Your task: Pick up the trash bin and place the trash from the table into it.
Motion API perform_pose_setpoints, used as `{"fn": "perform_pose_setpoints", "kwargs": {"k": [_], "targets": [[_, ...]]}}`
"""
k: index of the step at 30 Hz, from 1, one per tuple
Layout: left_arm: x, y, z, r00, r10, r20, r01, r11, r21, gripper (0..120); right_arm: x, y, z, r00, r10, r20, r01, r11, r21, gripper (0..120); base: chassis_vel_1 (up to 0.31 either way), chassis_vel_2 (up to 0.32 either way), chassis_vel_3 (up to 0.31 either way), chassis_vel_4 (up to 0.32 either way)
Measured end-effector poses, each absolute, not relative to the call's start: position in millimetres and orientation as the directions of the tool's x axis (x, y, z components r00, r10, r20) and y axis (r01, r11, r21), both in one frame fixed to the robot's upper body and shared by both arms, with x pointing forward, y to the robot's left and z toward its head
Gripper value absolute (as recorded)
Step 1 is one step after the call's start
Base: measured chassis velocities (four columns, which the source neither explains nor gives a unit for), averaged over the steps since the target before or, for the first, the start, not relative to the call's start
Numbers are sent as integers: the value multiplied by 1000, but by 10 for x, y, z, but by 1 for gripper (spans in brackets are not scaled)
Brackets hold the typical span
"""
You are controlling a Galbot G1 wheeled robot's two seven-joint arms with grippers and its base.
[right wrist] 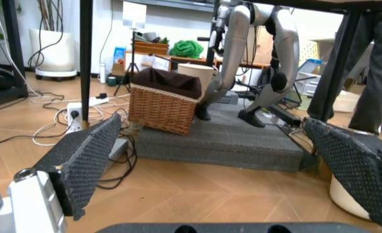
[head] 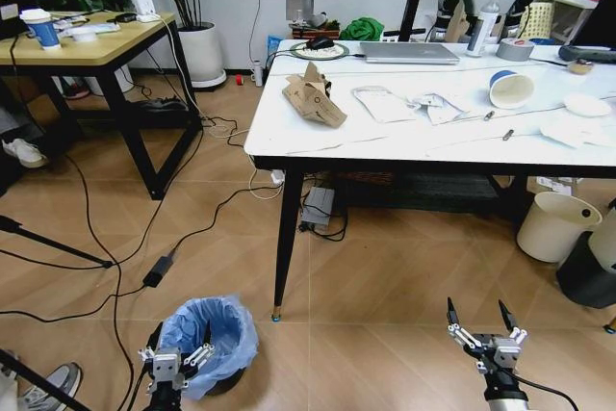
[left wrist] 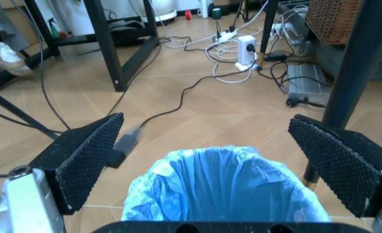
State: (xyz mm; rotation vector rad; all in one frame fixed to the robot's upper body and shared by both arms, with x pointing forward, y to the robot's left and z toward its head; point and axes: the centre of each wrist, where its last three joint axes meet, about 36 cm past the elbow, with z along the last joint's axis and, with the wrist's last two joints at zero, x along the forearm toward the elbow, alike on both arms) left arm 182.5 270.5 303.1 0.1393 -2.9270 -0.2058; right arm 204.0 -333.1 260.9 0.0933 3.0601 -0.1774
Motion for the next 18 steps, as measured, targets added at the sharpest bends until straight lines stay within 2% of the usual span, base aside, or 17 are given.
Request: {"fn": "perform_pose_setpoints", "kwargs": {"k": [12,18], "targets": [[1828,2779,3019,-966,-148,211,-112,978,174,100,2026,-3345,2569,-995,67,-75,75,991,-110,100,0,0,0,0],[1802,3076,2996,-948,-182,260,-108,955,277,100,2054,-3343,2569,-994,70,-81,79,991,-105,100,0,0,0,0]]}}
